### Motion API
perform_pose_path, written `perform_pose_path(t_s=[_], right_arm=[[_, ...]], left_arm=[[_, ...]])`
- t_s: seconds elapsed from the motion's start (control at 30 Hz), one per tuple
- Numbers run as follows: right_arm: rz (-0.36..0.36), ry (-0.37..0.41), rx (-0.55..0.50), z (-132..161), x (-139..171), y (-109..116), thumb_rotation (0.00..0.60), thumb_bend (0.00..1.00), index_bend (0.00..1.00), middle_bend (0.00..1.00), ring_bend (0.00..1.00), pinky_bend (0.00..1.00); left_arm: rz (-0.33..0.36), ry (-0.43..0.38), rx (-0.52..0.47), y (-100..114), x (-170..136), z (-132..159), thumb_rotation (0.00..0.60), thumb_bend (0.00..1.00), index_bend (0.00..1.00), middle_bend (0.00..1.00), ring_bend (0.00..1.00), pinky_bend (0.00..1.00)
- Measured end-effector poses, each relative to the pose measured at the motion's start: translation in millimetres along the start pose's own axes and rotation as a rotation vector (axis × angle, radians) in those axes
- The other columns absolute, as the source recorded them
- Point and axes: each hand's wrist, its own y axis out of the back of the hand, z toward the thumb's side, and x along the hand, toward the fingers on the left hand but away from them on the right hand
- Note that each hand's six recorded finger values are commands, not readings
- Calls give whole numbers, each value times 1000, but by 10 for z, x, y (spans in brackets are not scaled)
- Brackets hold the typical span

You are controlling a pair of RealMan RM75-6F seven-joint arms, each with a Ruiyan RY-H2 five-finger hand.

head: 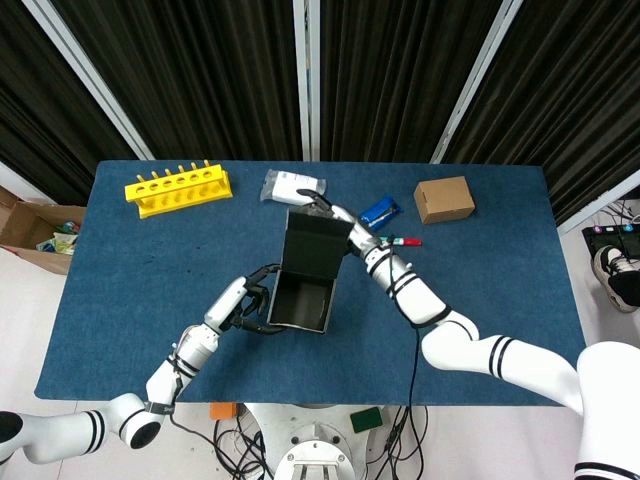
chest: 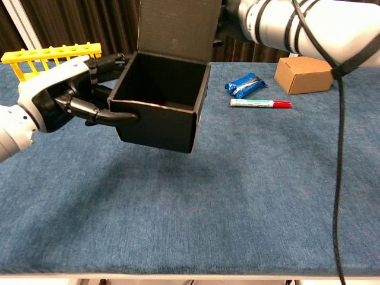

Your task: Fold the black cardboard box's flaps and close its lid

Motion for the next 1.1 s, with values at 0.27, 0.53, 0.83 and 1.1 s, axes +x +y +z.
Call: perform_pose_path(t_s=[0.27,0.53,0.83,1.1], right_arm=[[117,11,87,180,77,-341,600,145,173,350,757,1000],[99,-36,283,179,142,-362,600,85,173,363,764,1000],[39,-176,385,76,102,-355,600,85,173,361,764,1000],[55,-168,381,132,97,-471,600,85,173,360,764,1000]], left_arm=[[50,104,25,98,113,-257,600,86,507,463,738,903],[78,179,48,90,171,-427,600,72,214,257,712,902],[48,247,150,98,110,-569,600,70,9,72,665,902],[26,273,191,145,-24,-576,600,63,0,19,659,902]])
